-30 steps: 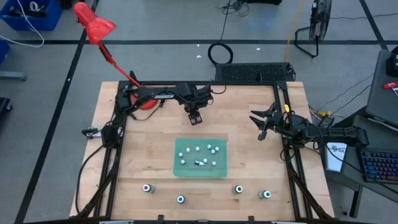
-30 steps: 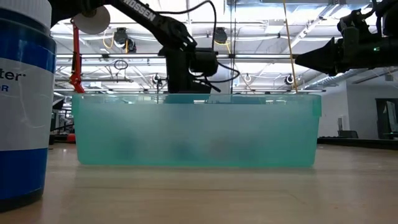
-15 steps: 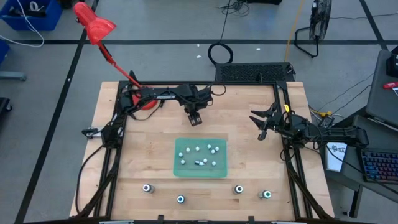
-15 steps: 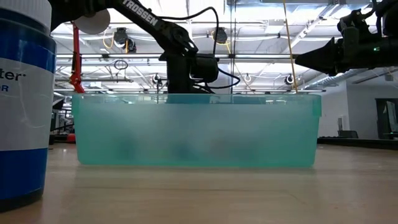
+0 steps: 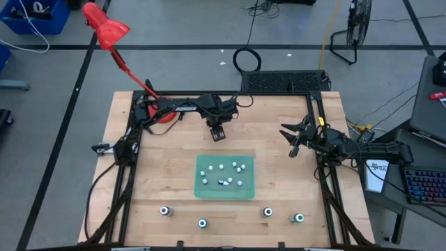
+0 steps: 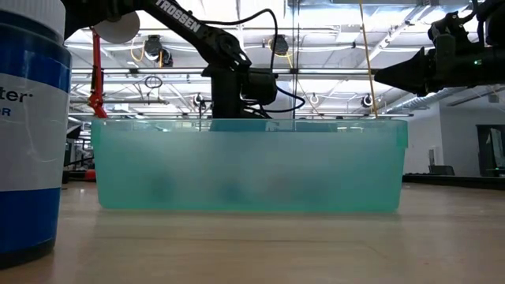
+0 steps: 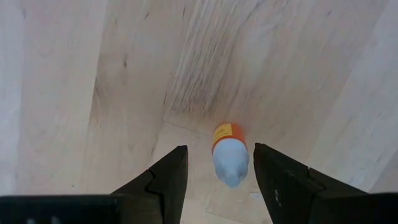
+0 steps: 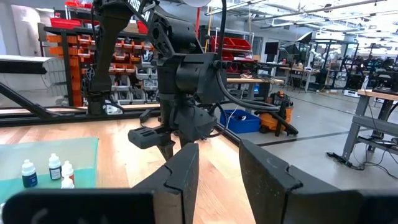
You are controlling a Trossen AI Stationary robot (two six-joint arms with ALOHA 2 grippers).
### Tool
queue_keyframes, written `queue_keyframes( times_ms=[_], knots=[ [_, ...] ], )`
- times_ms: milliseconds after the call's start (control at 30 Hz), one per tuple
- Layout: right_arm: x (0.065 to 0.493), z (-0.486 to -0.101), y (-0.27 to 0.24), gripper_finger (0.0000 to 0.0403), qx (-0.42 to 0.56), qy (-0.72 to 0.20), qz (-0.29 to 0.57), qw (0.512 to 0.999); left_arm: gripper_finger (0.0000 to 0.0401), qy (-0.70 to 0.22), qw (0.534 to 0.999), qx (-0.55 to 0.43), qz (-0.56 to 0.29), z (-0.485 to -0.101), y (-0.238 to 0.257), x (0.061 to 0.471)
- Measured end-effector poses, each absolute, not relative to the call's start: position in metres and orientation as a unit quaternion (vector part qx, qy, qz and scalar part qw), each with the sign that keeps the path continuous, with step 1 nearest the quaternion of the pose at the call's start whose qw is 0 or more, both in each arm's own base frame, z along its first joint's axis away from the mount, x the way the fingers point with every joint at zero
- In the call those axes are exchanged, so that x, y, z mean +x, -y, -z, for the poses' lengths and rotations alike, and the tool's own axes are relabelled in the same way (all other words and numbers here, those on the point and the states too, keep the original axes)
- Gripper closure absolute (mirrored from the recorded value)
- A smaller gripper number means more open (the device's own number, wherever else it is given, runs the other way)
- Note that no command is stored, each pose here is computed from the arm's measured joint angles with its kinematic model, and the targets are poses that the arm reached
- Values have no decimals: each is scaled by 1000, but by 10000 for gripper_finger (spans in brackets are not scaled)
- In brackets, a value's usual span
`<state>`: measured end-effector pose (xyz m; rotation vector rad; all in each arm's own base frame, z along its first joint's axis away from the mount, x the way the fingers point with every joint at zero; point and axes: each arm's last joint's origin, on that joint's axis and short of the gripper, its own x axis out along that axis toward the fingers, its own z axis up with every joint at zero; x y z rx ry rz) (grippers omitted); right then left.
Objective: Pick & Place food coloring
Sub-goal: Put the small orange food coloring bottle into the green bin
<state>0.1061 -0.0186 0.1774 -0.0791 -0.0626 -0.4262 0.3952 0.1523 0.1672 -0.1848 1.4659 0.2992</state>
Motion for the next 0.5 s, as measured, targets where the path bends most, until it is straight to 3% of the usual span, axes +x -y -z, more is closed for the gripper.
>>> queue_keyframes(
  times_ms=[233, 500],
  knots=[
    [106, -177, 19, 298, -39, 31, 211, 976, 231, -666, 730, -78, -131, -167, -152, 395],
    [106, -177, 19, 298, -39, 31, 211, 976, 344, -666, 734, -64, -119, -168, -152, 396]
  ],
)
